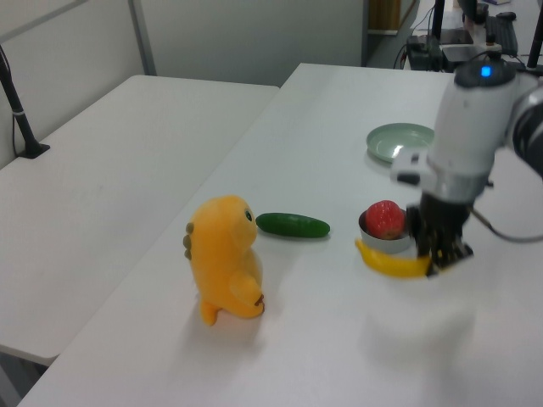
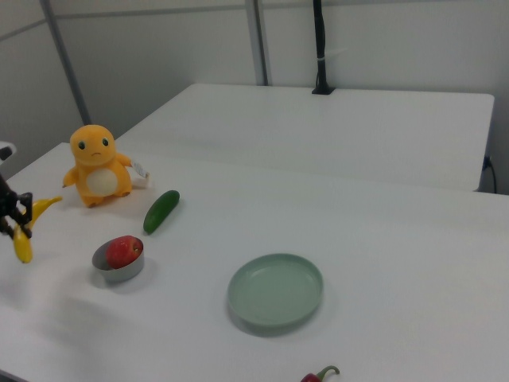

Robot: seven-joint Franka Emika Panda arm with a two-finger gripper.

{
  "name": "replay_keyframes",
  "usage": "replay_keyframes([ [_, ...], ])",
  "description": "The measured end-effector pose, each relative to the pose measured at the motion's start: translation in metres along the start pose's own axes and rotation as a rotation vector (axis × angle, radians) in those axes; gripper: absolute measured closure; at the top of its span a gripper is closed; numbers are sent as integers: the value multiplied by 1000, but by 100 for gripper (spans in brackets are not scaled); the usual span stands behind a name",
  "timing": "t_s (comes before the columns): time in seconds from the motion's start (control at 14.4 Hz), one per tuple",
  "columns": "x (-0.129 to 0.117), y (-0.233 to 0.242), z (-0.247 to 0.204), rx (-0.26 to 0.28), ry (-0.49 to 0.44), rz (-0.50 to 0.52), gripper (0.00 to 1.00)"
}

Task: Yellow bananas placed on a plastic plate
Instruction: 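Lift the banana and carry it toward the green plate, then lower the banana onto the plate and open the gripper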

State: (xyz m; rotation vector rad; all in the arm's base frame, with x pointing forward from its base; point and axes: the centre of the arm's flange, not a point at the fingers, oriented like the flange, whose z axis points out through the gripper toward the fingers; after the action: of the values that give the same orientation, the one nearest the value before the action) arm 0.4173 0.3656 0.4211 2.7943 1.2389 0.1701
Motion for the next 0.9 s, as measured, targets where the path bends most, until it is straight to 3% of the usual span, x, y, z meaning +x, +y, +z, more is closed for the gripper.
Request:
replay_keyframes([
  [0.14, -15, 60, -20, -37, 5, 146, 72],
  [0.42, -58, 188, -23, -58, -3, 438, 72],
  [0.69, -133, 309, -23, -80, -15, 696, 72],
  [0.9, -173, 352, -5, -78, -53, 799, 72],
])
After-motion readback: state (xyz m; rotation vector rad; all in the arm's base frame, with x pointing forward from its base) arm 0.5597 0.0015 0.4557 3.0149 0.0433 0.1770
